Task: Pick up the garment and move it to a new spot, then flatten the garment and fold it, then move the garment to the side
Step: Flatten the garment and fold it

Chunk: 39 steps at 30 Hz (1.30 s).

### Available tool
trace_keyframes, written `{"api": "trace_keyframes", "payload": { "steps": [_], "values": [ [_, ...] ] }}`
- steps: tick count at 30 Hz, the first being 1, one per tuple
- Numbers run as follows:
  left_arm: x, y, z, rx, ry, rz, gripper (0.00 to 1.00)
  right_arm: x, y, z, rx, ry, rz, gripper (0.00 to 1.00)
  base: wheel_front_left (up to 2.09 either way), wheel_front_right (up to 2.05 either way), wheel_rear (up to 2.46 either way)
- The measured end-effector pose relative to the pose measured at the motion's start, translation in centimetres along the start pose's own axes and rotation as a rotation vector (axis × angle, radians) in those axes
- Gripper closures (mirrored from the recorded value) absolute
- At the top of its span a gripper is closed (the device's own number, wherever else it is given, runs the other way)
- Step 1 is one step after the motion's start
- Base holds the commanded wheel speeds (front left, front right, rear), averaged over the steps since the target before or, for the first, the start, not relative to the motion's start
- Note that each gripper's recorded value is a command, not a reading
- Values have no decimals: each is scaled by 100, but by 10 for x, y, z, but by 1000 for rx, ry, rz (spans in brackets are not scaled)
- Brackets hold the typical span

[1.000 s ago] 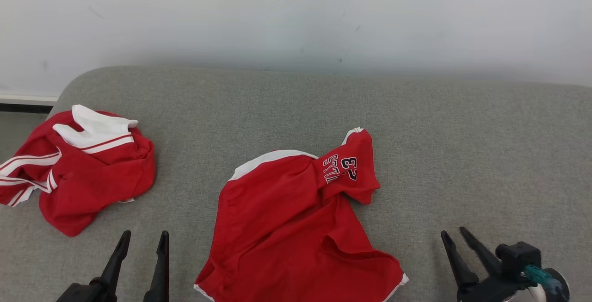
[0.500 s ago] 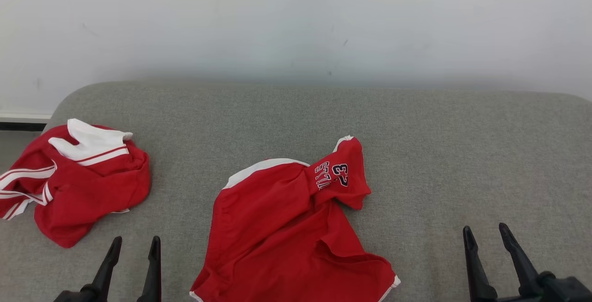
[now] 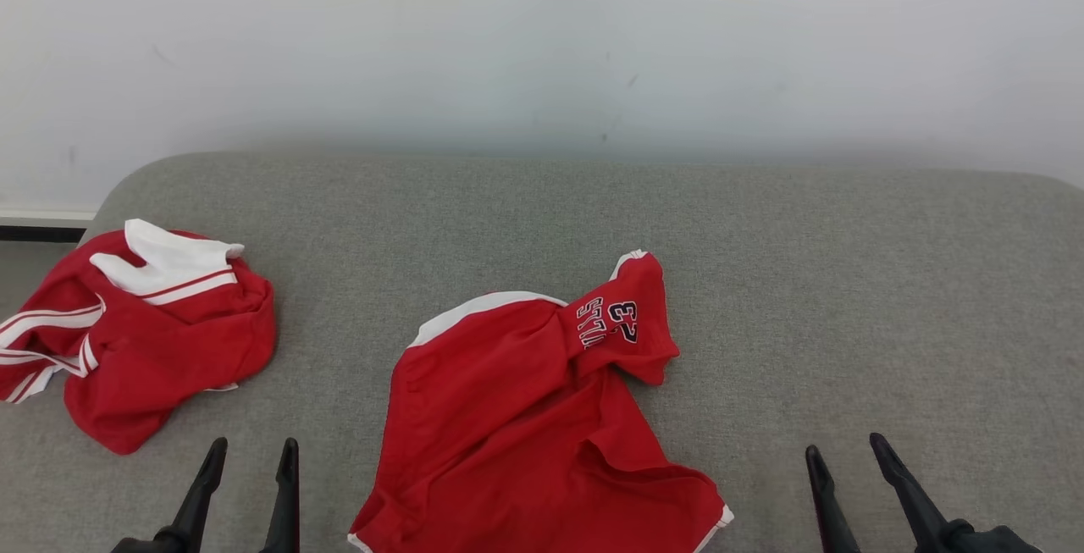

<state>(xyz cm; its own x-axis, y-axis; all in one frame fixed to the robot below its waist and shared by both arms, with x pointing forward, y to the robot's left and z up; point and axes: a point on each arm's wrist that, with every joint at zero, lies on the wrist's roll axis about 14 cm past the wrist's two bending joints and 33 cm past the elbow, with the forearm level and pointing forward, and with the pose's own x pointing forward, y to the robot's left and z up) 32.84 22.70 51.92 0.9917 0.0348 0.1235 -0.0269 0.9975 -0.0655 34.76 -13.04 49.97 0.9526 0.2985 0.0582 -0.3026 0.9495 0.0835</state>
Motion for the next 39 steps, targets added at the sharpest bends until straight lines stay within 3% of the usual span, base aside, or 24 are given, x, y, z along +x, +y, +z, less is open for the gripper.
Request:
{"api": "trace_keyframes", "payload": {
  "steps": [8, 14, 22, 25, 31, 39],
  "values": [
    [-3, 0, -5, -5, 16, 4, 0, 19, 43, -24, -50, 90, 201, 0, 0, 0, 0],
    [-1, 1, -7, -12, 25, 12, 0, 30, 65, -73, -157, 305, 357, 0, 0, 0, 0],
    [-5, 12, -11, -16, 40, 55, 0, 38, 78, -115, -252, 464, 481, 0, 0, 0, 0],
    [-6, 16, -13, -16, 48, 68, 0, 43, 79, -121, -240, 485, 483, 100, 0, 0, 0],
    [-3, 17, -13, -18, 47, 73, 0, 73, 53, -100, -137, 390, 354, 100, 0, 0, 0],
    [5, 5, -14, -31, 44, 40, 0, 74, -31, -90, -67, 372, 80, 100, 0, 0, 0]
  ]
}}
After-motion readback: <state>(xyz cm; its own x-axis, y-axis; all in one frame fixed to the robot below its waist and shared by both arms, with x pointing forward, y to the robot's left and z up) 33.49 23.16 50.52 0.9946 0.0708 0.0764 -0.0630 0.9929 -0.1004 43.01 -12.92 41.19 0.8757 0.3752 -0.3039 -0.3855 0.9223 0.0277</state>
